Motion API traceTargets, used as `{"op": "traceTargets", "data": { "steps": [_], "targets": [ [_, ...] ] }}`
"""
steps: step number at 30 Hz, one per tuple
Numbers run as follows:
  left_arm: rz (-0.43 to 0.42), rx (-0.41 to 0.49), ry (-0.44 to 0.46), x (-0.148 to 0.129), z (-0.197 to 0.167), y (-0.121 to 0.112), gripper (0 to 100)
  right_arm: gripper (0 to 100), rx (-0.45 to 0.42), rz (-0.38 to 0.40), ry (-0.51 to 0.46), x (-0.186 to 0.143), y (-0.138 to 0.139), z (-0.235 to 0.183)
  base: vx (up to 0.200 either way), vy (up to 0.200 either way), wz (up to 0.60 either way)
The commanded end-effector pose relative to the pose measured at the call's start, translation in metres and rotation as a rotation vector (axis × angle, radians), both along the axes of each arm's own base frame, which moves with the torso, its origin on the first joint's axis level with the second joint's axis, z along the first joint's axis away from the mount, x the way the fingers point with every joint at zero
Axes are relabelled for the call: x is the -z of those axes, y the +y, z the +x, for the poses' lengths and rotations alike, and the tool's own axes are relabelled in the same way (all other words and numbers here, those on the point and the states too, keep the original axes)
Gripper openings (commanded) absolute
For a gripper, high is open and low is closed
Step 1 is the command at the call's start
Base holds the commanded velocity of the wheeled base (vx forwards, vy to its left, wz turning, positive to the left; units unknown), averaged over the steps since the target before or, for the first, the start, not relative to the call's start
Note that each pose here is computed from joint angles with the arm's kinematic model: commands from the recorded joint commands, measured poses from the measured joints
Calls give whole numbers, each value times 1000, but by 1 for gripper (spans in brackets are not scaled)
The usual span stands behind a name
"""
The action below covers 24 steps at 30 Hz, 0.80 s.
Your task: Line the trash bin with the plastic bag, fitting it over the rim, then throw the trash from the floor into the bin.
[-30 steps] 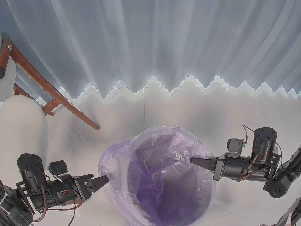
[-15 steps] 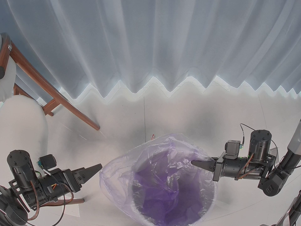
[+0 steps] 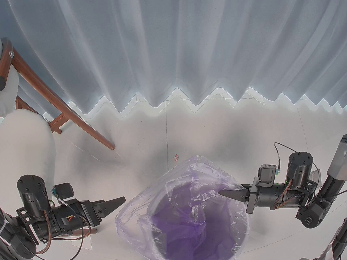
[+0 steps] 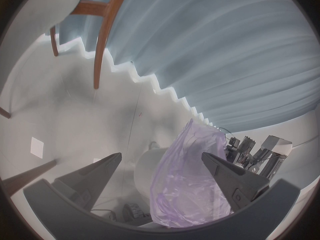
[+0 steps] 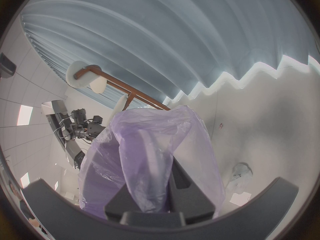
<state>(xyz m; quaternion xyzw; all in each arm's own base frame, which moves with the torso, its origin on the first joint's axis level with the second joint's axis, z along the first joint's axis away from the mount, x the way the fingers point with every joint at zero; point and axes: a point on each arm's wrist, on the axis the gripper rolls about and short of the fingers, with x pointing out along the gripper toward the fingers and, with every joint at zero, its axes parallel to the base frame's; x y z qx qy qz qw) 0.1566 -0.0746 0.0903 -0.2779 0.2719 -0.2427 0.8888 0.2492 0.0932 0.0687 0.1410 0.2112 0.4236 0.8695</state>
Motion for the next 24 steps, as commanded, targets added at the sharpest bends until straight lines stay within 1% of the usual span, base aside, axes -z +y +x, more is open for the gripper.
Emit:
{"op": "traceTargets", "data": {
  "steps": [1,2,4,6,10,15,20,24],
  "targets": [
    [44,36,118,22,3,-5,100,0,-48,15,18,11,0,-2,0,0,0],
    [44,36,118,22,3,-5,100,0,-48,15,18,11,0,-2,0,0,0],
    [50,30,130,27,11,-8,100,0,-75,26,14,14,-1,-7,0,0,0],
    [42,34,117,26,16,-11,100,0,-83,27,18,16,-2,-11,0,0,0],
    [45,57,125,28,17,-16,100,0,-85,27,18,19,-3,-14,0,0,0],
    [47,66,128,29,18,-19,100,0,-85,27,17,19,-3,-14,0,0,0],
    [22,105,133,27,16,-30,100,0,-86,27,17,19,-3,-14,0,0,0],
    [24,129,142,28,14,-35,100,0,-86,28,14,18,-3,-14,0,0,0]
  ]
}}
